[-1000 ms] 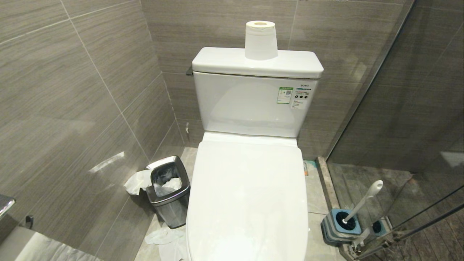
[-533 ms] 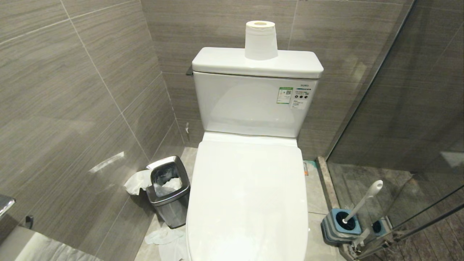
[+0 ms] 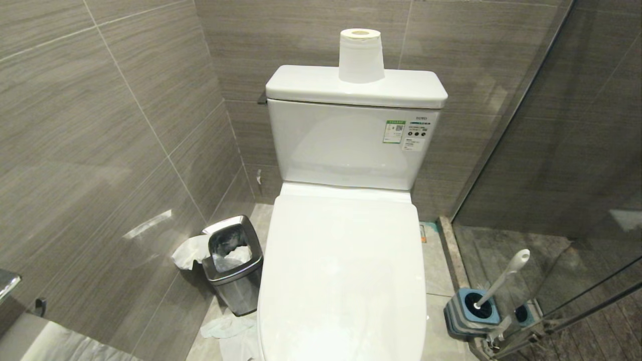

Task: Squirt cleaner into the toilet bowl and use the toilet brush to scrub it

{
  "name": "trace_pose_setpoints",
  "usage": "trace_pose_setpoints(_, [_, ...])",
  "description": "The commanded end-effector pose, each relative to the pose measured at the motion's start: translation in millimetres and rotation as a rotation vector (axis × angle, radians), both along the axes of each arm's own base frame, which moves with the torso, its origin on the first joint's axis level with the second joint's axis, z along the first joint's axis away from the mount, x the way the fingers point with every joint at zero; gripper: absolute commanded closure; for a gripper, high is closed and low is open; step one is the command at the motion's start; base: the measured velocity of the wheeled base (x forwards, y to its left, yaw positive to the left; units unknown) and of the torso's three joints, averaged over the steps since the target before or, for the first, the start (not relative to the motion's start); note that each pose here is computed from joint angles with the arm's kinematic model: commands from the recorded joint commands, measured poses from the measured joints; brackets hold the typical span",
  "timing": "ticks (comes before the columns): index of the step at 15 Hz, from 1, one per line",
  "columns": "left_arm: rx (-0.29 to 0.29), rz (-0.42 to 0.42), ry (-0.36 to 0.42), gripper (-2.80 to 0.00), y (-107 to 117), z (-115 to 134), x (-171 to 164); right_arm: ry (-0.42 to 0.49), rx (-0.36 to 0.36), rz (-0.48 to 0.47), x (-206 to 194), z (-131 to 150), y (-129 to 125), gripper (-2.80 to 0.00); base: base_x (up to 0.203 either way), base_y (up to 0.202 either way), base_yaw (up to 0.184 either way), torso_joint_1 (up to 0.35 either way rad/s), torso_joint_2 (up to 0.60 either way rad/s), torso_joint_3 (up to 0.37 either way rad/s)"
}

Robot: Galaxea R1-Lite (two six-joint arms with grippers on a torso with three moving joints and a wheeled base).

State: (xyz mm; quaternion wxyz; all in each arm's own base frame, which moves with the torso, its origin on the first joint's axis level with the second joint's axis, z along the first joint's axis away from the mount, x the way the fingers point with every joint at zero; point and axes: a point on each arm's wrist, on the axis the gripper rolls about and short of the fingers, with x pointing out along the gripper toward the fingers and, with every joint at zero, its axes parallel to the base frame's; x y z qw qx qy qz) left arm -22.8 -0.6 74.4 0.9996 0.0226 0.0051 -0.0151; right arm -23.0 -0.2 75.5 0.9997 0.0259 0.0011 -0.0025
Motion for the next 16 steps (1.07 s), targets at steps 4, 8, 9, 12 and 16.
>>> trace_pose_setpoints(4, [0.001,-0.001,0.003,0.00,0.0,-0.9,0.2,0.001,0.000,0.000,0.0,-0.1,0.0,0.00,0.000,0.000,0.000,0.000,0.00,0.000])
trace_pose_setpoints(8, [0.001,-0.001,0.003,0.00,0.0,-0.9,0.2,0.001,0.000,0.000,0.0,-0.1,0.0,0.00,0.000,0.000,0.000,0.000,0.00,0.000])
trace_pose_setpoints(9, [0.001,0.001,0.003,0.00,0.0,-0.9,0.2,0.001,0.000,0.000,0.0,-0.1,0.0,0.00,0.000,0.000,0.000,0.000,0.00,0.000])
trace_pose_setpoints(12, [0.001,0.000,0.002,0.00,0.0,-0.5,0.1,0.001,0.000,0.000,0.0,-0.1,0.0,0.00,0.000,0.000,0.000,0.000,0.00,0.000])
trace_pose_setpoints(16, [0.001,-0.001,0.003,0.00,0.0,-0.9,0.2,-0.001,0.000,0.000,-0.1,-0.1,0.0,0.00,0.000,0.000,0.000,0.000,0.00,0.000])
